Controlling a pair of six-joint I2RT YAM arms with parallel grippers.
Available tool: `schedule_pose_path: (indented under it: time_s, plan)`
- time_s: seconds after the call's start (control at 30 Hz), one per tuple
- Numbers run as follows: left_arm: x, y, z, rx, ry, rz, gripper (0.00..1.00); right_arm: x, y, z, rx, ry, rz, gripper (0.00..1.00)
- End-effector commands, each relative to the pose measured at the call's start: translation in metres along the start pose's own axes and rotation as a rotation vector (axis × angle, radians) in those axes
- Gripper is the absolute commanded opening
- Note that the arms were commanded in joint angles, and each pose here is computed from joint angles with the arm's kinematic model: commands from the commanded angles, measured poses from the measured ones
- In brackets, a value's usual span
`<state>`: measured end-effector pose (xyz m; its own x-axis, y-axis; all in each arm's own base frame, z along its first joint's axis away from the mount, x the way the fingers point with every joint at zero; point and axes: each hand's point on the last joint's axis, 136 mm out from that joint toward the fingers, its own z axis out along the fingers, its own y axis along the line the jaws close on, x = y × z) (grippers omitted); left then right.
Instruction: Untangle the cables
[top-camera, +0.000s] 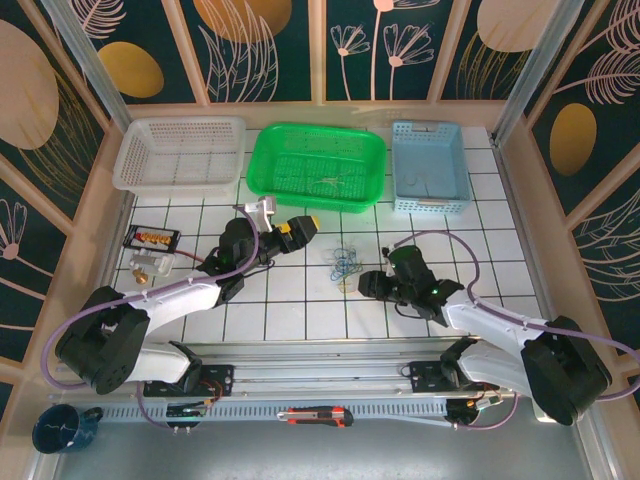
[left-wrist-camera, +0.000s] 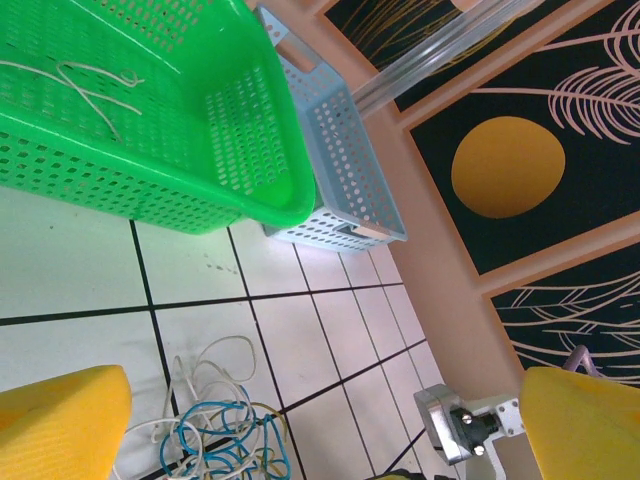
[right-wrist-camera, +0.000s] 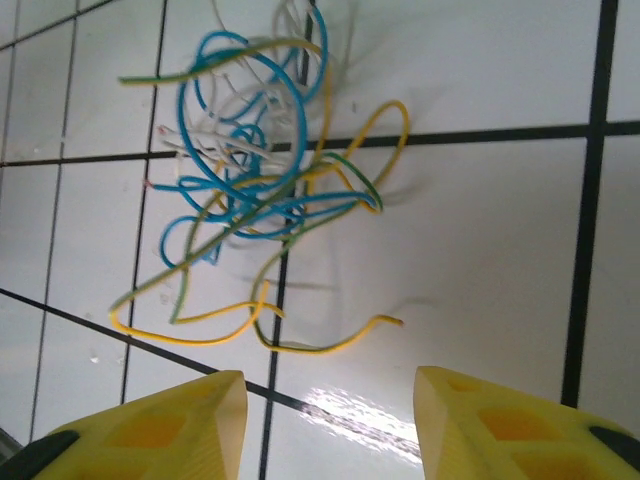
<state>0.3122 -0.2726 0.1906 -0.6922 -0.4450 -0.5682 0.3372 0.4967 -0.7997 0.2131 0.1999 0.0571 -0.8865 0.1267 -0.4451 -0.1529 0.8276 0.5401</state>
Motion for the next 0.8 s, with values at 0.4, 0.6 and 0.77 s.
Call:
schedule_pose_path:
  time_s: [0.4, 0.6, 0.77]
  plan:
    - [0.001, 0.002, 0.003, 0.015, 0.003, -0.001, 0.99, -0.013, 0.003, 0.012, 0.022, -0.018, 0.008, 0.42]
    - [0.002, 0.003, 0.004, 0.016, 0.005, 0.0, 0.99, -0.012, -0.001, 0.018, 0.037, -0.016, 0.026, 0.41]
    - [0.002, 0.003, 0.004, 0.016, 0.005, -0.001, 0.99, -0.012, 0.0, 0.025, 0.027, -0.005, 0.03, 0.41]
